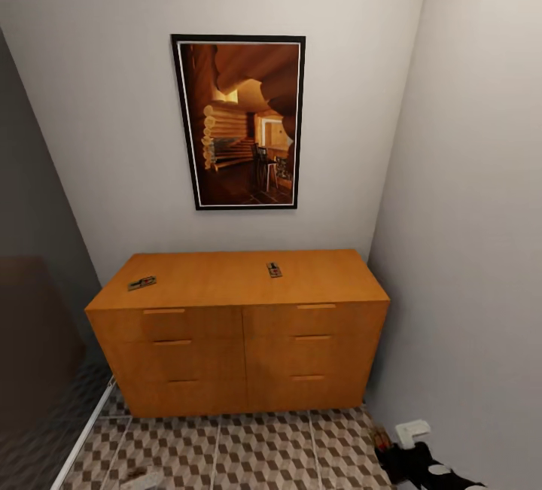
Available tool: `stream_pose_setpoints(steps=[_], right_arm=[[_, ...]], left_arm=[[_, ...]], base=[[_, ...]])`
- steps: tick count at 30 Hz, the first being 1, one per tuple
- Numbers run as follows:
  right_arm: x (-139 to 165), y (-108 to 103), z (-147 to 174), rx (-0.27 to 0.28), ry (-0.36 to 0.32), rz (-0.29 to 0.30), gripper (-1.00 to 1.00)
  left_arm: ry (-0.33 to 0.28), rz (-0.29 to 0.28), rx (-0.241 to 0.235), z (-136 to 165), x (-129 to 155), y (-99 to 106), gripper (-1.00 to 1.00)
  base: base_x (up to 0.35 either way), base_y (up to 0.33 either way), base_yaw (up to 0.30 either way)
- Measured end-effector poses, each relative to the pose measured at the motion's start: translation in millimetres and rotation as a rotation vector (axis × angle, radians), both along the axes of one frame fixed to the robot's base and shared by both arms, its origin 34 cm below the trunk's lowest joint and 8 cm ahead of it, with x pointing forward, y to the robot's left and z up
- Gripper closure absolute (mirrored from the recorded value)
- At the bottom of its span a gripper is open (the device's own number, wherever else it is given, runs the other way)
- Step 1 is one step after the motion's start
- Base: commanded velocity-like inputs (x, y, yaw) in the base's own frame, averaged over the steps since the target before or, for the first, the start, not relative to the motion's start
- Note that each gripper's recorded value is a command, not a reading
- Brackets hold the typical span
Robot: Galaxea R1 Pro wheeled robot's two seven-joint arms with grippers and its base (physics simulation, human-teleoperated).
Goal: Take the four mousetraps from the cabinet in the bathroom and place them on the bathroom floor. Make sure all four end up on the same floor surface, and ensure that at least two of them are either under or directly next to the same bathroom sink.
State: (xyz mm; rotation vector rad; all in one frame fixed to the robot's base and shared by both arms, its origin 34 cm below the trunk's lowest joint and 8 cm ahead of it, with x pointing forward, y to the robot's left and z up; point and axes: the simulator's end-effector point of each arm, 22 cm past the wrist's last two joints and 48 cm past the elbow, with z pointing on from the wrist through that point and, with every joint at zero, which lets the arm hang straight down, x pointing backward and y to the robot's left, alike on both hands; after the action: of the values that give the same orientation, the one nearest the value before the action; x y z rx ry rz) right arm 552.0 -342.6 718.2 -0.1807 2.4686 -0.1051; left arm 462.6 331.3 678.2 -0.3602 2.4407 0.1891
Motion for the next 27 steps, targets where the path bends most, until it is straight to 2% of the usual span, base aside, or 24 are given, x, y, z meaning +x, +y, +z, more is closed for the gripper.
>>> stream_pose_setpoints(steps=[1,3,6,13,19,22,27], right_arm=[[-3,-1,-1,-0.006,-0.018,-0.003,1.00],[-9,-7,2,-0.030,-0.102,-0.017,1.00],[-22,-8,1,-0.047,-0.160,-0.031,1.00],[-31,-3,-1,-0.046,-0.180,-0.037,1.00],[-33,-3,-2,-0.049,-0.182,-0.042,1.00],[-33,-2,-2,-0.049,-0.182,-0.043,1.00],[-34,-2,-2,-0.049,-0.182,-0.044,1.00]], left_arm=[[-0.009,-0.007,0.004,0,-4,4,1.00],[-0.039,-0.031,0.008,-1,-18,16,1.00],[-0.066,-0.073,0.003,-1,-31,23,1.00],[-0.105,-0.095,0.043,4,-45,43,1.00],[-0.125,-0.096,0.059,7,-48,46,1.00],[-0.165,-0.064,0.077,12,-54,54,1.00],[-0.236,0.078,0.084,22,-62,71,1.00]], base=[[0.000,0.000,0.000],[0.000,0.000,0.000],[0.000,0.000,0.000],[0.000,0.000,0.000],[0.000,0.000,0.000],[0.000,0.000,0.000],[0.000,0.000,0.000]])
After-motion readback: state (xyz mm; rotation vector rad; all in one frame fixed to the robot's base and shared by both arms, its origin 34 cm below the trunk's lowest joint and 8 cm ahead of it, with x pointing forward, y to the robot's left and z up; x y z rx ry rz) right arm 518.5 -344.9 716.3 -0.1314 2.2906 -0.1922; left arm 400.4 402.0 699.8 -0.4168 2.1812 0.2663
